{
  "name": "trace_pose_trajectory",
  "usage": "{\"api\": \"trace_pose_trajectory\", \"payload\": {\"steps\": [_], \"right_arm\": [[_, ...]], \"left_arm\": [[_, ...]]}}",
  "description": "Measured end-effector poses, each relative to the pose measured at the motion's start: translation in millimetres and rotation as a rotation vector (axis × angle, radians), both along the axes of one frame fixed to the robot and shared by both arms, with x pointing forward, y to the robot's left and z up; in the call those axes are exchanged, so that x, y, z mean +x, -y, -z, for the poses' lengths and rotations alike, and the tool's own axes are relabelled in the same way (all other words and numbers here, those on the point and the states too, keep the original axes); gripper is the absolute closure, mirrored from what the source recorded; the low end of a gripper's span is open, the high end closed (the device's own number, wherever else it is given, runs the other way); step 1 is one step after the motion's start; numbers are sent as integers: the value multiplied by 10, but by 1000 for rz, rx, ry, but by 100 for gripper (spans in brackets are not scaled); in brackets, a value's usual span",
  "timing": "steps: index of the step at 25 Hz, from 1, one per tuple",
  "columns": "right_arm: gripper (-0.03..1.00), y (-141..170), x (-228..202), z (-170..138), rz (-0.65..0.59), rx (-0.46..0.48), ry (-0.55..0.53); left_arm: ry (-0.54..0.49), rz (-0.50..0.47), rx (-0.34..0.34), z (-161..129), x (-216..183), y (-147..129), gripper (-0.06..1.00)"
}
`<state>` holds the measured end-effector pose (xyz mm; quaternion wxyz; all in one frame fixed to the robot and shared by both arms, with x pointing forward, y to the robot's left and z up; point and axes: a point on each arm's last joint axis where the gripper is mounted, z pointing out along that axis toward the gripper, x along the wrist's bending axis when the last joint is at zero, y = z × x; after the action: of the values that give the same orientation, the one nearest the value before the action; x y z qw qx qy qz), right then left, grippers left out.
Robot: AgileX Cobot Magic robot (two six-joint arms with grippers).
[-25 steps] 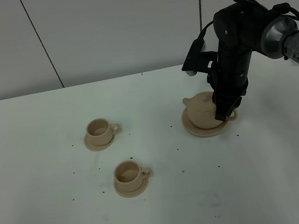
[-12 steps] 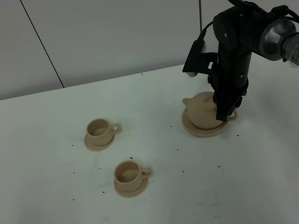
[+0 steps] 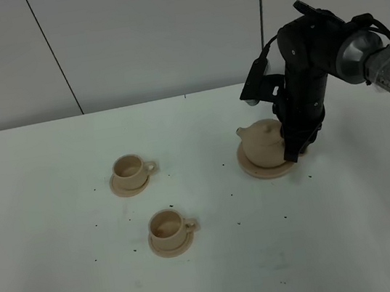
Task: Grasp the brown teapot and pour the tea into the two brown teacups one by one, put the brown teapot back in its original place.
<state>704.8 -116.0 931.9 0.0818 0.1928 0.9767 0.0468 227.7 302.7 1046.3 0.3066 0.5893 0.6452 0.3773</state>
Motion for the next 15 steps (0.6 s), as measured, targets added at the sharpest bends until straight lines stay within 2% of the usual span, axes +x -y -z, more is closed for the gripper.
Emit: {"api": "trace_pose_trajectory", "payload": {"steps": [15], "right_arm": [[77,-6,23,96,-1,-4,1]], "left_arm": [[0,0,0,0,0,0,70]]}}
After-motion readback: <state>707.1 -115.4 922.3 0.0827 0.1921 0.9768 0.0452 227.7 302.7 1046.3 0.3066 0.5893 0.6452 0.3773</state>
